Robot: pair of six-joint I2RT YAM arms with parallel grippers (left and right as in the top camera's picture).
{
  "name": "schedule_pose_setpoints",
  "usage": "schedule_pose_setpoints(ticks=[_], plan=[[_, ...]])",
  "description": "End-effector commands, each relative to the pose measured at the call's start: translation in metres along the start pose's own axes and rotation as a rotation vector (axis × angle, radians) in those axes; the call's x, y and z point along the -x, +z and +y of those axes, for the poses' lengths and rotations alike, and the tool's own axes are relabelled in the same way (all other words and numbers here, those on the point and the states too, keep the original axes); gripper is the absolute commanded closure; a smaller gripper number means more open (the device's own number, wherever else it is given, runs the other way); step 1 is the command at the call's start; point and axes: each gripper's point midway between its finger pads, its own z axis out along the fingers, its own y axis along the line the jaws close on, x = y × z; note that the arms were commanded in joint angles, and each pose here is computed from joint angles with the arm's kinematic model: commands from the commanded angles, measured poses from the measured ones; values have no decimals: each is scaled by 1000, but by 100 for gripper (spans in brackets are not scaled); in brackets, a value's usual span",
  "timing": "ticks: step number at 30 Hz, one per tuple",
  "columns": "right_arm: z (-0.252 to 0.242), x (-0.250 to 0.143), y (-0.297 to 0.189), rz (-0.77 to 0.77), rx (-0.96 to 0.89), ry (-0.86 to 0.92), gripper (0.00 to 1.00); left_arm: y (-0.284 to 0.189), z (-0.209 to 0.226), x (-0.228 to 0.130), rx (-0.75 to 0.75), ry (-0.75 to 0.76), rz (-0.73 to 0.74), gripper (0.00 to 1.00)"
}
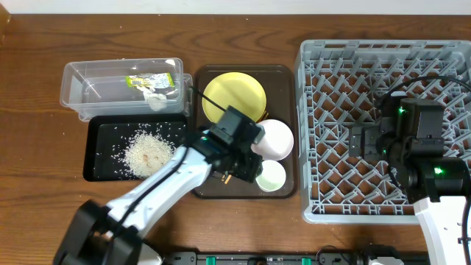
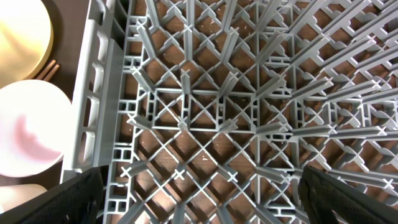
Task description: Sort waste into correct bins and load items into the dishwasher rack
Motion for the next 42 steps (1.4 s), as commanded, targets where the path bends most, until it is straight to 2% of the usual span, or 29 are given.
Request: schedule_pose_setpoints(ticks=[1,3,5,6,13,16,20,22,24,28,30,34,42], plan=[[1,7,-4,-18,0,-5,1,16,-2,-7,-4,6,56,57],[1,7,-4,-18,0,-5,1,23,2,-11,3,-3,83,69],[1,7,-4,-18,1,-5,1,27,5,-13,10,-10,98,89],[1,7,-4,-18,0,-5,1,28,6,-13,16,-13,99,94],[1,7,-4,-19,0,-5,1,-3,1,-2,-30,-72,42,94],[1,10,-5,-32,-1,-4,1,-37,-1,22,-88,-95,-85,94],[2,20,-4,-73,7,25,1,-81,21,62,-111,-197,-301,94],[17,25,-4,-88,93,18,1,-97,30,82,-161,-256,-387,94],[48,26,-7,-93,274,-38,1,-109,27,100,-291,-278,-436,94],[113,19,-27,-108,702,-207,1,-128,-8,116,-657,-196,-409,94],[132,16,-36,-121,856,-255,1,-129,-18,116,-767,-180,-361,94],[160,12,-41,-141,1074,-343,1,-118,-23,111,-844,-196,-280,94],[197,22,-32,-214,1270,-431,1,-120,-43,98,-939,-146,-197,94]])
